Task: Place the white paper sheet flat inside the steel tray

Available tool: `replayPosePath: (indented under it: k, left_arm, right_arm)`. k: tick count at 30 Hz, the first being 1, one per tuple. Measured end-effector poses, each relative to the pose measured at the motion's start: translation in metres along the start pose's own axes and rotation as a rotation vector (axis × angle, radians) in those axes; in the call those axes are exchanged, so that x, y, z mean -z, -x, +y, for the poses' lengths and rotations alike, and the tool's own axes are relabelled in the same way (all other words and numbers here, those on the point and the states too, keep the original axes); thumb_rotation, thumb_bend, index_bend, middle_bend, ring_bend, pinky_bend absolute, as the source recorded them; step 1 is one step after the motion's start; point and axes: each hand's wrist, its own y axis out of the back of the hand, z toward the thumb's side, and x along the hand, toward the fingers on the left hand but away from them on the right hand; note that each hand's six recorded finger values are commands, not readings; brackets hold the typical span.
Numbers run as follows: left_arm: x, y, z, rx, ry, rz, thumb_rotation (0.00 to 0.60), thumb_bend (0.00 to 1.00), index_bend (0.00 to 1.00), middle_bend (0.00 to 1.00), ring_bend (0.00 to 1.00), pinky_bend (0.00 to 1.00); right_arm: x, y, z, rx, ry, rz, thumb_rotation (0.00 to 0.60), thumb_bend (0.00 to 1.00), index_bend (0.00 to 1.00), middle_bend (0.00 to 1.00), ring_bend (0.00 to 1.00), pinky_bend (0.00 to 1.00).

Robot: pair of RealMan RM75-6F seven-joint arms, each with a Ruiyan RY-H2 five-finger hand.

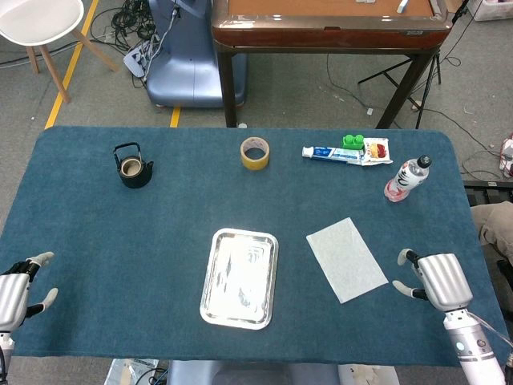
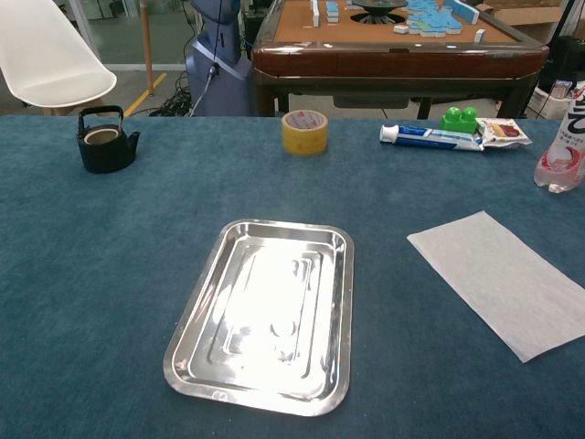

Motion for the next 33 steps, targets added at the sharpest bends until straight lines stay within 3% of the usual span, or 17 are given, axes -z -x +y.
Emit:
replayPosePath:
  k: [15, 25, 33]
  left_arm:
    - [0.004, 0.0, 0.001, -0.003, 0.004, 0.013, 0.6, 0.24, 0.25, 0.36, 0.35, 0.56]
    - [0.008, 0.0, 0.003, -0.007, 0.004, 0.026, 0.6, 0.24, 0.25, 0.36, 0.35, 0.56]
    - [0.012, 0.001, 0.006, -0.014, 0.007, 0.037, 0.6, 0.24, 0.25, 0.36, 0.35, 0.56]
  right_arm:
    - [-0.019, 0.002, -0.035, -0.107, -0.069, 0.078, 0.6, 0.0, 0.52, 1.0, 1.0, 1.0]
    - [-0.032, 0.004, -0.057, -0.165, -0.082, 0.124, 0.6, 0.0, 0.37, 1.0, 1.0, 1.0]
    - [-0.043, 0.01, -0.072, -0.193, -0.09, 0.156, 0.6, 0.0, 0.36, 1.0, 1.0, 1.0]
